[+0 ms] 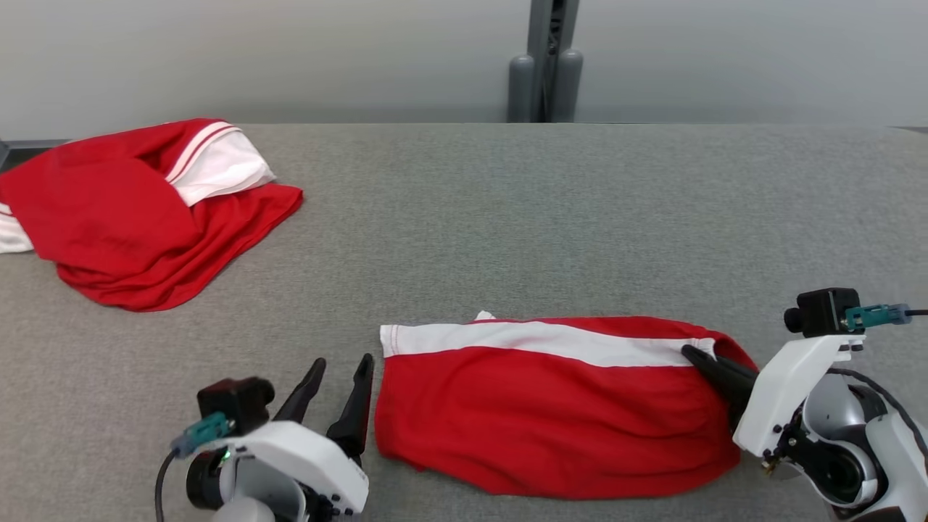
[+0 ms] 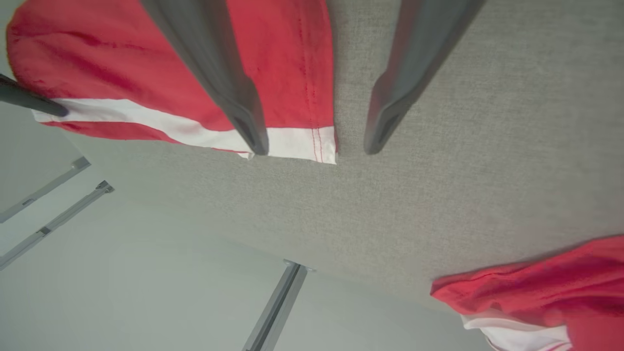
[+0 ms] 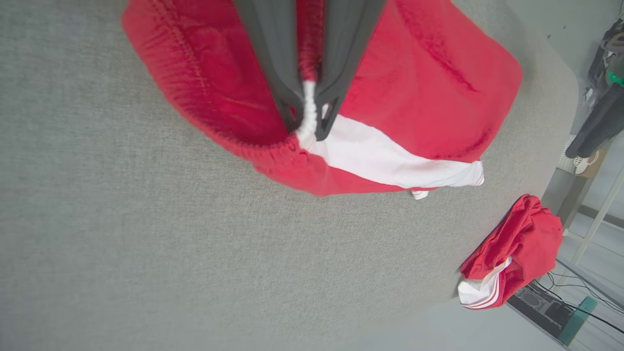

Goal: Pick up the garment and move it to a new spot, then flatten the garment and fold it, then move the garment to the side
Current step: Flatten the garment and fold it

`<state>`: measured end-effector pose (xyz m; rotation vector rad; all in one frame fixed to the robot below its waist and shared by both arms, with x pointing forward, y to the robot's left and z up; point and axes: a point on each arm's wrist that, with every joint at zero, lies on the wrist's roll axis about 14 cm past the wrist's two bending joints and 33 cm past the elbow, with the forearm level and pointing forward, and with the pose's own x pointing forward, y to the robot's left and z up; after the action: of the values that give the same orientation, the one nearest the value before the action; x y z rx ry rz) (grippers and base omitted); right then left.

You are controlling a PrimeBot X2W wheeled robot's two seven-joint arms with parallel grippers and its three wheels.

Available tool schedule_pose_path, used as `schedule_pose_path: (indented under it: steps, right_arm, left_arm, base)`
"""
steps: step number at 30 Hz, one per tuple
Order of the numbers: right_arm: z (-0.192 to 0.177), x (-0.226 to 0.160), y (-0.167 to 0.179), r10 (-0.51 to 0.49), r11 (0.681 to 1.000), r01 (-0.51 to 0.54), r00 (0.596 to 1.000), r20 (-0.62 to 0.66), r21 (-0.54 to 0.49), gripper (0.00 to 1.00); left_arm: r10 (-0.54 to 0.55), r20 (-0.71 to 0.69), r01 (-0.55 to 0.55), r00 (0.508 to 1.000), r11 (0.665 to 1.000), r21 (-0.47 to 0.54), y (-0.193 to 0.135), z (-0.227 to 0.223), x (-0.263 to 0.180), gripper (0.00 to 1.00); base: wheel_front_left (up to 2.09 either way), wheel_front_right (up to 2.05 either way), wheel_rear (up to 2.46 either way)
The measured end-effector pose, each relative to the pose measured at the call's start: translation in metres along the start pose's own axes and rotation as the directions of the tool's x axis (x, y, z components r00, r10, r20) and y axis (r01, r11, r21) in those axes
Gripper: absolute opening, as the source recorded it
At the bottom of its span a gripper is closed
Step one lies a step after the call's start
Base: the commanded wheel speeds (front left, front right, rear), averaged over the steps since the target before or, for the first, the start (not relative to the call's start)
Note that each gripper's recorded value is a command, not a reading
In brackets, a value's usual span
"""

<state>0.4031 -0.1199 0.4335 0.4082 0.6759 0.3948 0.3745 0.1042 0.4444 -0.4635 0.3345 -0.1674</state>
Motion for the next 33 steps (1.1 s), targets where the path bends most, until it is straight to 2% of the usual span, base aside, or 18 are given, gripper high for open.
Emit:
schedule_pose_path:
  steps: [8,14,18,29,30,31,32,33]
  right_arm:
    - [-0.008,-0.008,0.001,0.006,1.000,-0.006,1.000,0.010,-0.006,0.00]
    - [-0.008,-0.006,0.000,0.009,1.000,-0.009,1.000,0.011,-0.007,0.00]
    - [-0.009,-0.003,0.000,0.011,1.000,-0.011,1.000,0.011,0.003,0.00]
    - [-0.010,0.003,-0.005,0.009,1.000,-0.009,1.000,0.006,0.012,0.00]
    - [-0.011,0.003,-0.005,0.009,1.000,-0.010,1.000,0.004,0.012,0.00]
    - [-0.012,0.004,-0.005,0.009,1.000,-0.009,1.000,0.002,0.013,0.00]
    - [-0.012,0.004,-0.005,0.010,1.000,-0.010,1.000,0.002,0.016,0.00]
    - [-0.012,0.005,-0.006,0.010,1.000,-0.010,1.000,0.002,0.015,0.00]
  left_arm:
    - [-0.063,-0.257,0.070,0.964,0.997,0.021,-0.016,-0.027,0.036,1.00]
    - [-0.013,-0.391,0.037,0.920,0.998,0.054,-0.007,-0.040,0.052,1.00]
    - [0.020,-0.436,0.010,0.900,0.998,0.065,0.001,-0.045,0.061,1.00]
    - [-0.019,-0.495,0.027,0.869,1.000,0.008,-0.009,-0.059,0.070,1.00]
    - [-0.022,-0.497,0.028,0.868,1.000,0.005,-0.010,-0.059,0.071,0.89]
    - [-0.025,-0.497,0.031,0.867,0.999,0.004,-0.011,-0.059,0.072,0.68]
    - [-0.028,-0.498,0.035,0.866,0.999,0.004,-0.012,-0.059,0.073,0.58]
    - [-0.029,-0.500,0.036,0.865,0.999,0.004,-0.012,-0.059,0.074,0.40]
  base:
    - [0.00,0.00,0.00]
    - [0.00,0.00,0.00]
    - [0.00,0.00,0.00]
    - [0.00,0.00,0.00]
    - [0.00,0.00,0.00]
    - [0.00,0.00,0.00]
    - [0.00,0.00,0.00]
    - [0.00,0.00,0.00]
